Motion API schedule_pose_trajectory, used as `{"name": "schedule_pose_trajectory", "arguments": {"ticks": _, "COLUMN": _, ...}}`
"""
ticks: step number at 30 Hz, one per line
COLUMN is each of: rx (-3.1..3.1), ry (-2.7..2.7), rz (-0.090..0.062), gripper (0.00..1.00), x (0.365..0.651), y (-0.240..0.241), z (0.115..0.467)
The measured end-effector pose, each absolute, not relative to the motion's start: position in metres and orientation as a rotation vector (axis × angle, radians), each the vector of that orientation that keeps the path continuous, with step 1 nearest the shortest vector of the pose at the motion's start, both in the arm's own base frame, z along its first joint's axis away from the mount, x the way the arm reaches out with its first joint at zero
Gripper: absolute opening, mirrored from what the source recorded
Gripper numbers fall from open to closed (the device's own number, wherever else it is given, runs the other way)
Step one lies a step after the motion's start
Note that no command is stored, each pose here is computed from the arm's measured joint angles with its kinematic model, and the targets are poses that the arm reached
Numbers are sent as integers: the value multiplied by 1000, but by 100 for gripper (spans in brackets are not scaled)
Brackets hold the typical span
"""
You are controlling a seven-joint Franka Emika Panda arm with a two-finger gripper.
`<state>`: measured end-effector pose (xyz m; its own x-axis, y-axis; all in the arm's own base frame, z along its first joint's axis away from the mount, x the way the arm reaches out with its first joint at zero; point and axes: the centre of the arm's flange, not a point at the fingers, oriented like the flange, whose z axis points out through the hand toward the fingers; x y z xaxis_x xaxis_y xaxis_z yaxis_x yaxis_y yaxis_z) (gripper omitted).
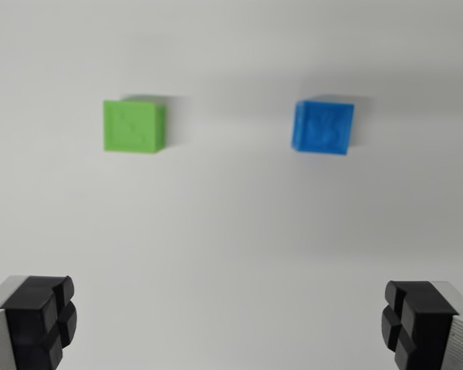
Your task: Stack cube
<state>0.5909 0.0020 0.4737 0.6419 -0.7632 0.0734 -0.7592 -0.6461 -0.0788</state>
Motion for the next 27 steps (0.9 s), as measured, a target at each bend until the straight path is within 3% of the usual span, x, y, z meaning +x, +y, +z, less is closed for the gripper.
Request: {"name": "schedule_pose_trajectory", "arguments": {"ticks": 27, "rx": -2812, "ry": 1308, "rz": -146, "gripper": 100, "x": 594, "y": -2, "z": 463}}
